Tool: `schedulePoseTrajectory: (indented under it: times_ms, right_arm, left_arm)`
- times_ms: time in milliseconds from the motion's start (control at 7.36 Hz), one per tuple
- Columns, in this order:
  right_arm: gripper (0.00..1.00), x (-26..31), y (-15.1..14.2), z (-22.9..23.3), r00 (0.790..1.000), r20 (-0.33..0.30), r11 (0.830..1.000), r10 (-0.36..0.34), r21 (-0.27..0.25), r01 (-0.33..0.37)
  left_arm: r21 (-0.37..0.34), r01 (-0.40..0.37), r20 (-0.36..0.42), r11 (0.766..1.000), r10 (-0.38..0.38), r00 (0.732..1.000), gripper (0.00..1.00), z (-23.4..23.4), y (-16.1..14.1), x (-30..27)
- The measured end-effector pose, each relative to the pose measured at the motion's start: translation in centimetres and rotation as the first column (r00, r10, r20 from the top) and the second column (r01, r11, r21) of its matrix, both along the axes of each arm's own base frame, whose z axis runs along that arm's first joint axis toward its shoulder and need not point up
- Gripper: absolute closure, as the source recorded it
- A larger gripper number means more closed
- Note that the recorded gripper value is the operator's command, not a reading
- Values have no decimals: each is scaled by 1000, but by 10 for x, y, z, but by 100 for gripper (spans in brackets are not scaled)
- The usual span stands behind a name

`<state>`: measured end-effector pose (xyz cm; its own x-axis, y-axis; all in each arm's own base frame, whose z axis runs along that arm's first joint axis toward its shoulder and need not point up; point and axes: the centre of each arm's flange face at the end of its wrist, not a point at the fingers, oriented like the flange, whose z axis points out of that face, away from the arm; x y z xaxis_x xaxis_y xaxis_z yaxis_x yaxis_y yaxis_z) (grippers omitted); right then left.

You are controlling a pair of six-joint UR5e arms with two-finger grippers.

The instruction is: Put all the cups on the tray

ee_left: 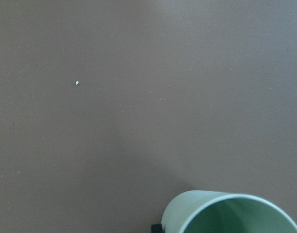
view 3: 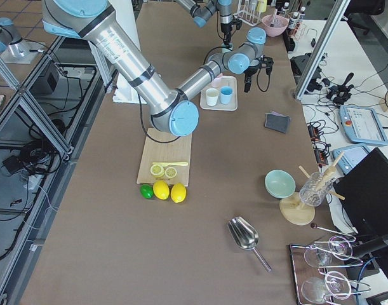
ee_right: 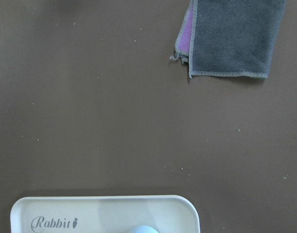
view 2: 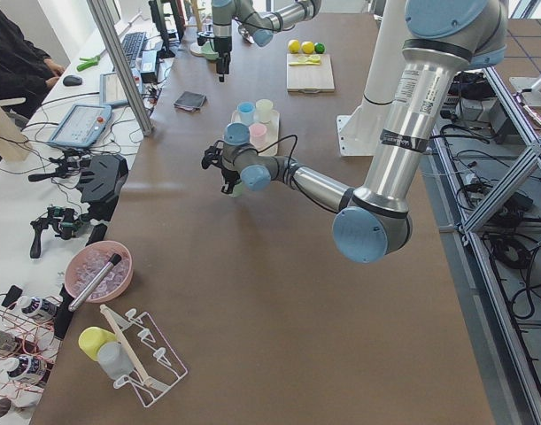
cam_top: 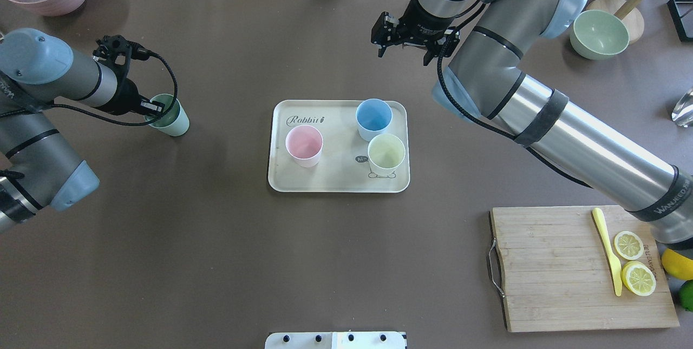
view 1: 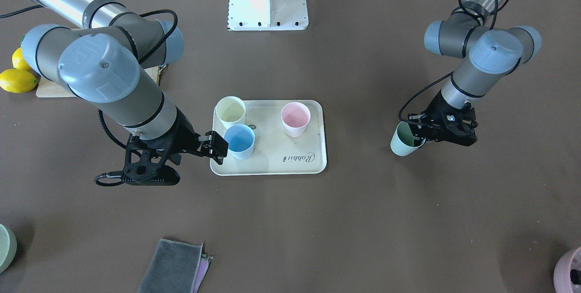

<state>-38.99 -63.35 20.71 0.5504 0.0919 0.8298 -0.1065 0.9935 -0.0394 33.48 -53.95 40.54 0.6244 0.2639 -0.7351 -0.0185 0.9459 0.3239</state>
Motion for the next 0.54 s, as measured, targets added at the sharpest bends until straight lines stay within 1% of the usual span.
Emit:
schedulePoseTrajectory:
  times_ms: [136,272,407,543]
  right_arm:
    - [0,19,-3,5,1000,4,1000,-12,3,12]
    - [0,42,1,20,1000,-3,999,-29,17,29]
    - [0,63,10,42,999,-19,998,-49,39,49]
    - [0,85,15,66,997,-39,996,-65,64,68]
  left_arm:
    - [-33,11,-1,999,-11,1000,100,-35,-1,-4]
    - [-80,36,-15,996,-37,999,100,-72,-3,6]
    - [-121,63,-29,991,-67,997,100,-105,-2,34]
    - [-144,98,-28,985,-102,994,100,-134,0,78]
